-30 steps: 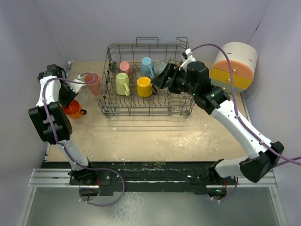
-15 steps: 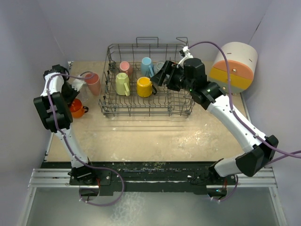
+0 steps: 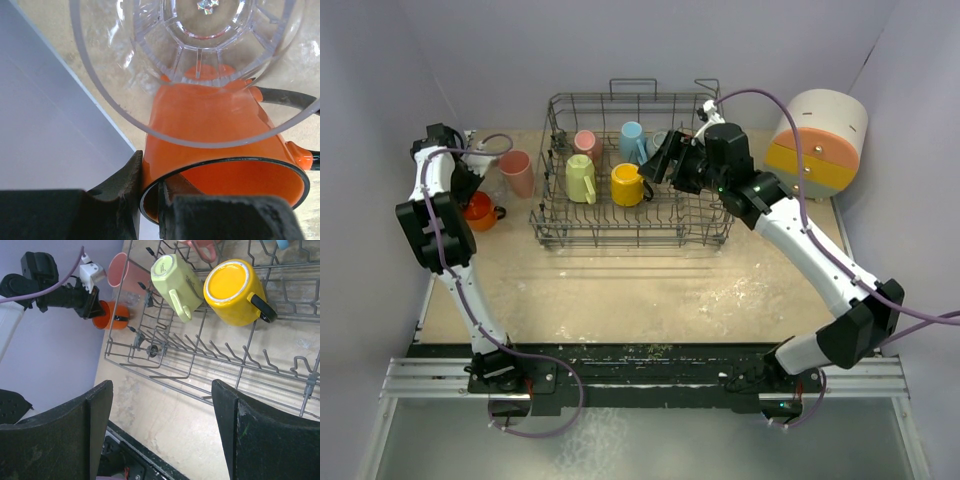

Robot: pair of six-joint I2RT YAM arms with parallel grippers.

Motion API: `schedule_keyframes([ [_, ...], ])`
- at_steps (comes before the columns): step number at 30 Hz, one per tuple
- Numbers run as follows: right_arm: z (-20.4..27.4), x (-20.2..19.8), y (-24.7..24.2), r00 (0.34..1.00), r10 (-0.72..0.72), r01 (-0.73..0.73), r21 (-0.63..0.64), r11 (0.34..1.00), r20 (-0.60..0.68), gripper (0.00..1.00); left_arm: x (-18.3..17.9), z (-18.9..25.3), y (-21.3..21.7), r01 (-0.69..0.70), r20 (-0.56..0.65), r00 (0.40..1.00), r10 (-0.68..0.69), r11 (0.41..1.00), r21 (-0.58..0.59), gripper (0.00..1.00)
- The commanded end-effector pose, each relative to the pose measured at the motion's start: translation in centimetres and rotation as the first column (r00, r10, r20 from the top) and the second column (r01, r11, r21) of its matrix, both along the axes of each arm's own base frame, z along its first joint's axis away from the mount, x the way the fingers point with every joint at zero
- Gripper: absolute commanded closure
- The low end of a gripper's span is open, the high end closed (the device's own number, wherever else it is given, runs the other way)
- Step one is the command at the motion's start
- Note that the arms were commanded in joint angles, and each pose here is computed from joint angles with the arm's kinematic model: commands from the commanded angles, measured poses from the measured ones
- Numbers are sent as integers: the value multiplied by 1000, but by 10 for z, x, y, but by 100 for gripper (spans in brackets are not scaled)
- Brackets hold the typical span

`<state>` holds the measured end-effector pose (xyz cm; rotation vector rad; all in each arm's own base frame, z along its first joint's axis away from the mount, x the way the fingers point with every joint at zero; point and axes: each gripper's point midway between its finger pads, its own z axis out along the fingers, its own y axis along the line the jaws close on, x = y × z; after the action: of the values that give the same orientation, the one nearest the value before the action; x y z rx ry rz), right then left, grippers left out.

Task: Unload the cups from the dish rack

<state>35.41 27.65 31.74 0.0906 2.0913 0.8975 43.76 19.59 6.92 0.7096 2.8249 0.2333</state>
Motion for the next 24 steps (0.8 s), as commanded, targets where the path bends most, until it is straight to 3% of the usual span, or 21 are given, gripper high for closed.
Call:
schedule_keyframes([
  [1, 21, 4, -1, 998, 7, -8, 11, 1000, 58, 19, 43, 22, 13, -32, 174, 984, 23, 998, 48, 93],
  [4, 17, 5, 0, 999, 10, -11, 2, 1000, 52, 19, 52, 32, 15, -33, 218, 976, 19, 998, 60, 85],
  [10, -3, 10, -2, 999, 10, -8, -52, 999, 31, 18, 67, 59, 13, -23, 320, 947, -6, 996, 87, 54],
  [16, -33, 22, -4, 1000, 15, -14, -160, 987, 5, 19, 70, 92, 4, 1, 394, 918, -31, 997, 77, 49],
  [20, -56, 42, -4, 1000, 12, -11, -266, 964, 3, 20, 64, 131, -6, 21, 451, 891, -50, 997, 70, 42],
  [24, -70, 73, -2, 998, 32, -6, -383, 924, 60, 24, 50, 182, -22, 61, 523, 848, -86, 996, 64, 23],
])
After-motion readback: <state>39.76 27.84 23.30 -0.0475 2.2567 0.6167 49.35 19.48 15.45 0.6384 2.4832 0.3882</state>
